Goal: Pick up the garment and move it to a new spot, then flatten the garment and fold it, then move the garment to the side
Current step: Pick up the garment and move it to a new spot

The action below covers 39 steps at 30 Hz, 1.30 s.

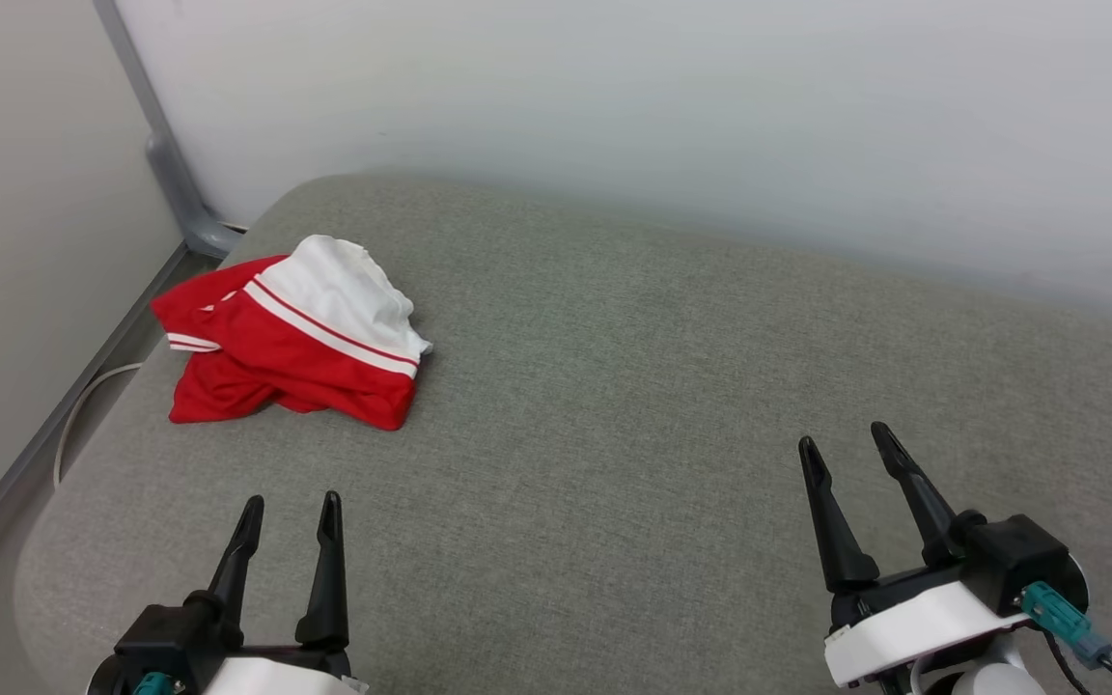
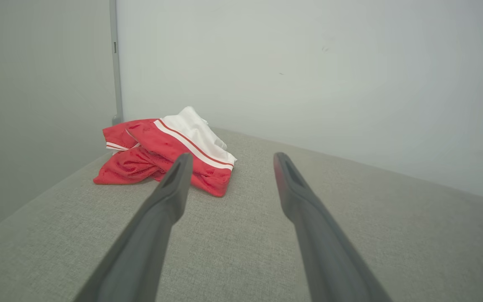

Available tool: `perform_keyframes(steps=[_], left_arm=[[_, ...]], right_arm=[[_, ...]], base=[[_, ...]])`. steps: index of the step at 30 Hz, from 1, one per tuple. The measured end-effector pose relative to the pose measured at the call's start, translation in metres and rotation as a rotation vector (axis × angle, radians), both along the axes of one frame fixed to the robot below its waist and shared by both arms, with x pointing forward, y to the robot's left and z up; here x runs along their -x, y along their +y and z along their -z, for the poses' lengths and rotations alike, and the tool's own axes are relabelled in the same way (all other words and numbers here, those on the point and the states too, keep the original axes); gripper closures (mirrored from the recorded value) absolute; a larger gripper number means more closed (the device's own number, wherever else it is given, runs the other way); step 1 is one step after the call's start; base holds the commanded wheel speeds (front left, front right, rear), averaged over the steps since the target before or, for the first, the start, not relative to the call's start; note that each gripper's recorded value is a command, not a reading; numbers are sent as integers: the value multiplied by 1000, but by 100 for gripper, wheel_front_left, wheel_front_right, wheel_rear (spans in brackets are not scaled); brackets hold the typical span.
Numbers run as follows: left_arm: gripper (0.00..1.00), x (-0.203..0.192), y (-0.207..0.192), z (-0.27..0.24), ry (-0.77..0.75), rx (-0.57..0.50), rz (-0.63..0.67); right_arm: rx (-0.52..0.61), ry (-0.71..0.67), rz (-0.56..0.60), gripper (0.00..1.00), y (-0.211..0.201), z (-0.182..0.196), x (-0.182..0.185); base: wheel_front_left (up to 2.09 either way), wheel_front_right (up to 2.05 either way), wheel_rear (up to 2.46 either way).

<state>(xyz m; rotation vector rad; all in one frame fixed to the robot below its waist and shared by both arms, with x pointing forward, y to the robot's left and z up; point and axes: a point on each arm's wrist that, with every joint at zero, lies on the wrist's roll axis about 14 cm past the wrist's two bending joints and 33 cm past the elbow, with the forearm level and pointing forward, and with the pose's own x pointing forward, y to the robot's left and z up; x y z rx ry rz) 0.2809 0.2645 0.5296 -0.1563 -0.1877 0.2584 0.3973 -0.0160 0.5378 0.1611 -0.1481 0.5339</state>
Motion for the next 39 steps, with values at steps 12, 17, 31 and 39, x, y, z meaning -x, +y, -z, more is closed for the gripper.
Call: perform_keyframes(steps=[12, 17, 31, 39], left_arm=[[0, 18, 7, 2, 2, 0, -37], [0, 17, 6, -1, -6, -2, -31], [0, -55, 32, 26, 121, -29, -13], [0, -151, 54, 33, 319, -84, 128]], right_arm=[[4, -5, -55, 0, 19, -2, 4], [5, 0, -51, 0, 18, 0, 4], [63, 58, 11, 0, -2, 37, -26], [106, 131, 79, 0, -26, 80, -54]], base=[[0, 0, 0], [0, 0, 0], [0, 0, 0], [0, 0, 0]])
